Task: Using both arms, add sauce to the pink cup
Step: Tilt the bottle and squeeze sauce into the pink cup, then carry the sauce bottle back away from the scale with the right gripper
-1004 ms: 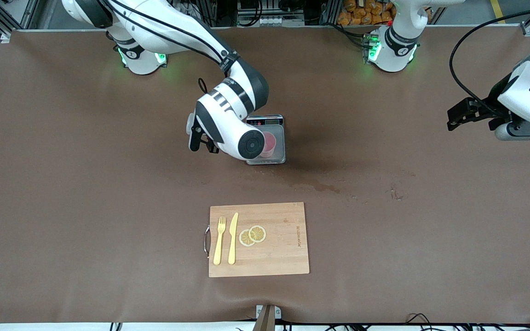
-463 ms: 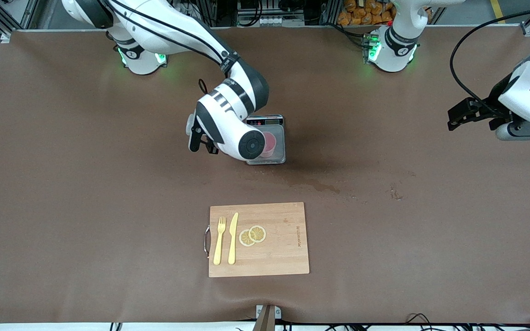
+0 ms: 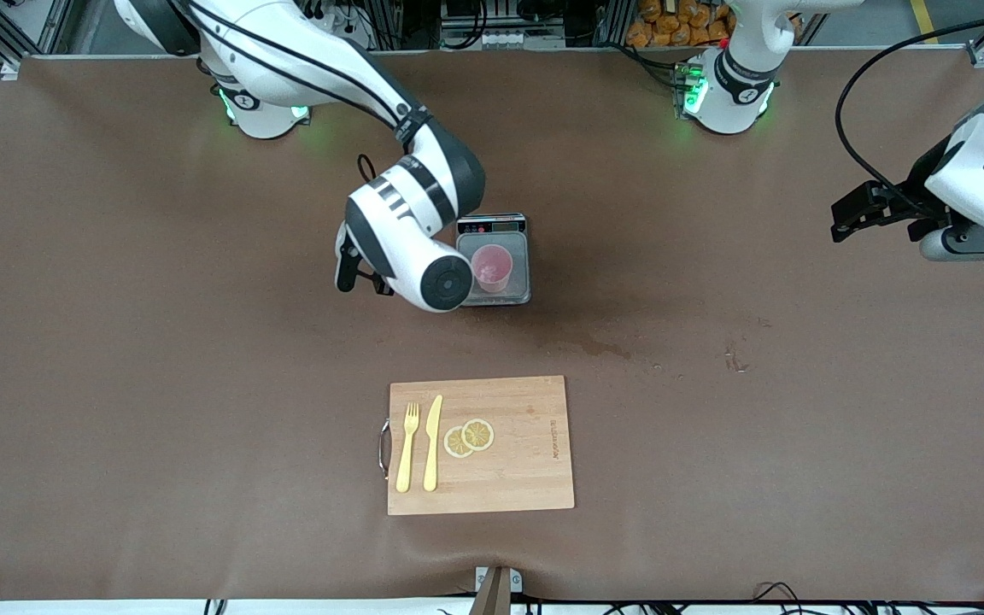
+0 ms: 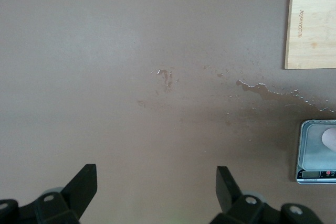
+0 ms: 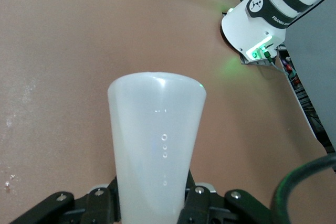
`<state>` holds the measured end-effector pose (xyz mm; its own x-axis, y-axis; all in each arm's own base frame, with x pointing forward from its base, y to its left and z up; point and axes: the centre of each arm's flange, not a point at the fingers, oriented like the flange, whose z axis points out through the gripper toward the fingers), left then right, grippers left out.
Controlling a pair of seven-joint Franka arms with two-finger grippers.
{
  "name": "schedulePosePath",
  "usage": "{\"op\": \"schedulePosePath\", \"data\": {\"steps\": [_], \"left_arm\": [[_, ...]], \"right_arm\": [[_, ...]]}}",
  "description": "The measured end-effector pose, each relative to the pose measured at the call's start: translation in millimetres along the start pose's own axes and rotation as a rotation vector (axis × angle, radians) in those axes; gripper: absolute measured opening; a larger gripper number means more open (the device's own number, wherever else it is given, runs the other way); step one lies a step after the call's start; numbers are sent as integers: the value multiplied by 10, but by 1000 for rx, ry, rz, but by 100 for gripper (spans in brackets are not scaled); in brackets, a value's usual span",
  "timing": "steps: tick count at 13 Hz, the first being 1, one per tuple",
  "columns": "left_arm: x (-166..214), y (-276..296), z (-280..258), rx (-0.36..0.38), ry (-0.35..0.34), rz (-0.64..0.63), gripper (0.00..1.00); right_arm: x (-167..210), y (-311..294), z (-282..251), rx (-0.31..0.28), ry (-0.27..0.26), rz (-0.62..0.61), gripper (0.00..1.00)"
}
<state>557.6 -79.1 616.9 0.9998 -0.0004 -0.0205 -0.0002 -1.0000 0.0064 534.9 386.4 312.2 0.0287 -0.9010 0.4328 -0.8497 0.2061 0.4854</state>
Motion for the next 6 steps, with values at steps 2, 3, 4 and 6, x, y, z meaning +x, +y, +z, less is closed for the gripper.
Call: {"op": "schedulePosePath", "data": {"steps": [2,3,4,6], "left_arm": [[0,-1,1,0,0,0,100],[0,-2,2,0,-1,0,100],[-1,-2,3,0,-1,0,100],[-1,-2,4,0,-2,0,100]], "right_arm": [[282,-108,-136,-32,-84,-73,41],[465,-145,-217,-36,-113,-100,42],[648,-172,-296,-38,-140,-121,42],[919,-213,-399,-43,-191,-163,42]]}}
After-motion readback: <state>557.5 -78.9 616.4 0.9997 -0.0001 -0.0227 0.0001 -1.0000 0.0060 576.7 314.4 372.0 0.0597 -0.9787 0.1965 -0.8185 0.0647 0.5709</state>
